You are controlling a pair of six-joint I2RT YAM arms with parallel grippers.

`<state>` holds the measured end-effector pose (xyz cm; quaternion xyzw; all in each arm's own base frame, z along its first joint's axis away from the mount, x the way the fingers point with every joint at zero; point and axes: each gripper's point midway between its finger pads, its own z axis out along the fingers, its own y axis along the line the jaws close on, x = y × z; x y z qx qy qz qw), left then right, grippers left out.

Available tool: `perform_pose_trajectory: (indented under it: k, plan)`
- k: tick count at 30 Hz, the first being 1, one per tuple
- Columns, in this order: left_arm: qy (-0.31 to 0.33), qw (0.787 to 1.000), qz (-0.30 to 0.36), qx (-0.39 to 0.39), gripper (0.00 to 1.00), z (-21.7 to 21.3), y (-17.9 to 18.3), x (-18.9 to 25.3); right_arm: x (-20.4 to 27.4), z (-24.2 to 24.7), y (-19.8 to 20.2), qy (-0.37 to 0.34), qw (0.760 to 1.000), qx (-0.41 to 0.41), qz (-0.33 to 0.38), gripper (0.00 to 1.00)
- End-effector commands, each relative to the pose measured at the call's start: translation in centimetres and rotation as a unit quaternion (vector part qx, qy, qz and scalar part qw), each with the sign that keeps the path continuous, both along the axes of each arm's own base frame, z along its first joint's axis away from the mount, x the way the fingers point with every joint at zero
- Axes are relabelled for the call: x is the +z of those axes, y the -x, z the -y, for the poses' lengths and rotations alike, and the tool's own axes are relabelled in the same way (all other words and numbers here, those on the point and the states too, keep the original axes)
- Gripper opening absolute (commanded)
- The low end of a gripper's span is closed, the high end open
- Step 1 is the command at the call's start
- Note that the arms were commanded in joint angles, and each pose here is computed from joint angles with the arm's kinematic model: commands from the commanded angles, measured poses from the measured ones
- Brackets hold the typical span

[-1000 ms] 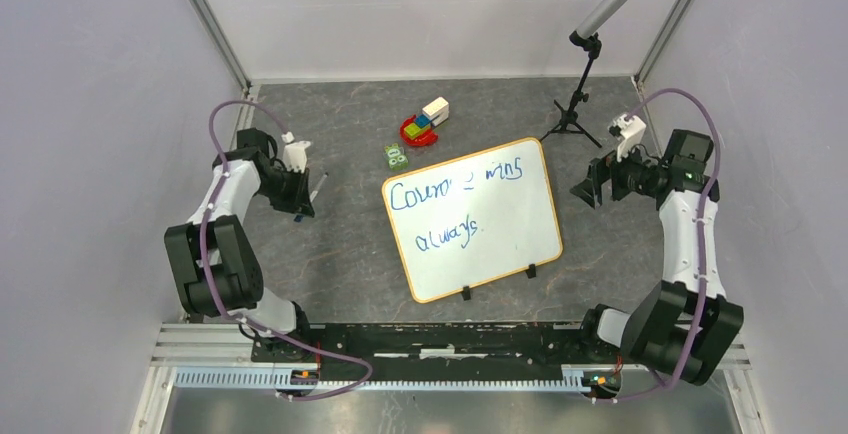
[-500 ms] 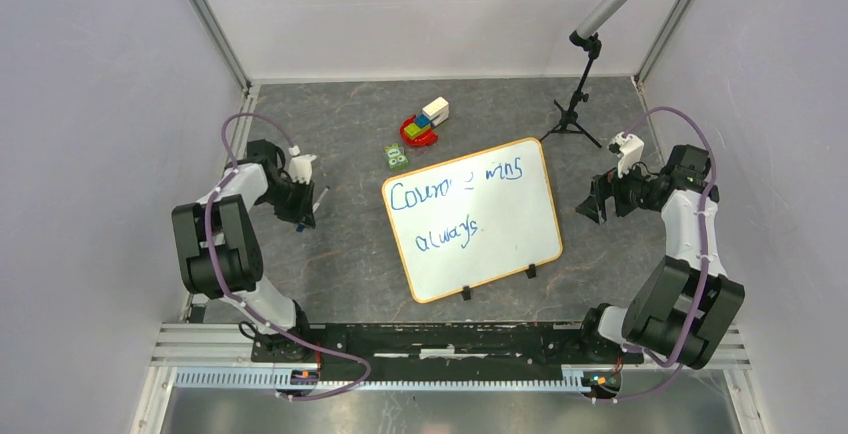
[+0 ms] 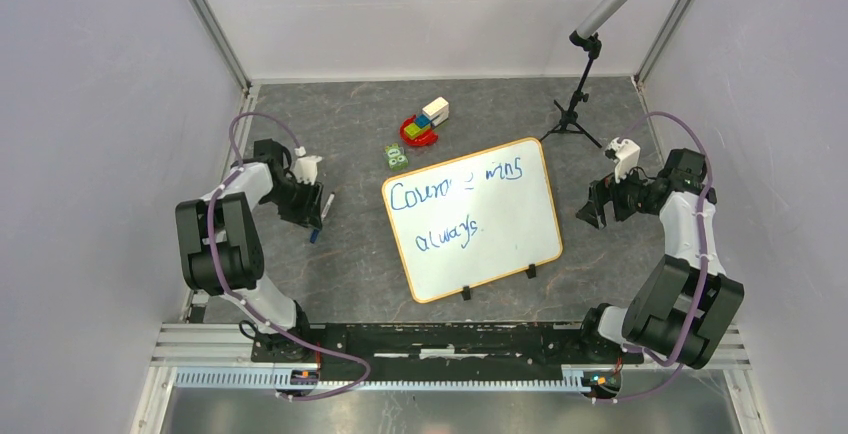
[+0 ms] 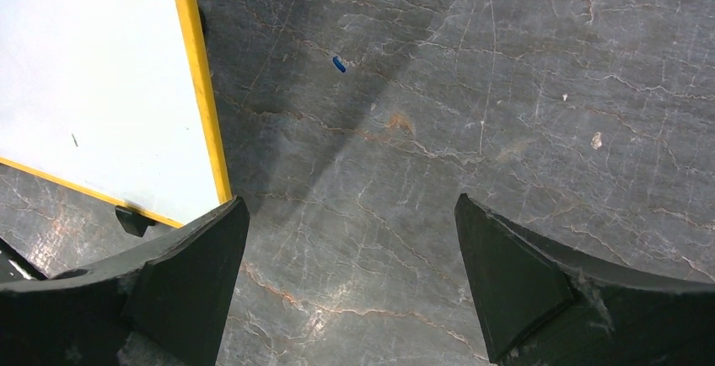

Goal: Write a sentence on the whiteboard
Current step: Put down the whiteboard marker at the center of the board, then reset both arms

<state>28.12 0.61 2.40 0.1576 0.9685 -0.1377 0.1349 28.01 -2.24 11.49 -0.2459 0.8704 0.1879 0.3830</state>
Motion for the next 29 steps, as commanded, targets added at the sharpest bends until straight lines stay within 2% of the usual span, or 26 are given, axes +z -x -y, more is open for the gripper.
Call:
perform_pose_trajectory:
  k: [1,3,5,6,11,19,23,29]
  plan:
    - [0.004,0.999,0.045,-0.022,0.55,0.2,-1.2,3.0,1.0,0.8,-0.6,0.026,0.999,0.005,0.022,0.98]
    - [-0.001,0.998,0.060,-0.022,0.75,0.1,-1.5,4.2,1.4,1.2,-0.9,0.035,0.999,0.005,0.025,0.98]
    - [0.002,0.997,0.069,-0.023,0.88,0.2,-1.5,5.7,2.0,1.7,-1.3,0.046,0.999,0.004,0.028,0.98]
    - [0.008,0.997,0.075,-0.028,0.98,0.4,-1.7,6.6,2.5,2.0,-1.5,0.050,0.998,0.002,0.031,0.98]
    - [0.044,0.990,0.131,0.002,1.00,-0.5,-4.3,12.6,5.9,3.8,-3.8,0.071,0.996,-0.012,0.059,0.98]
    - [0.075,0.965,0.227,0.104,1.00,-6.1,-9.6,20.2,11.2,8.1,-8.4,0.106,0.986,-0.059,0.111,0.98]
    - [0.051,0.957,0.254,0.131,1.00,-7.9,-10.6,21.6,12.4,10.2,-10.1,0.107,0.982,-0.090,0.127,0.98]
    - [0.026,0.957,0.248,0.150,1.00,-8.9,-10.5,20.6,11.0,10.6,-10.6,0.098,0.984,-0.094,0.115,0.98]
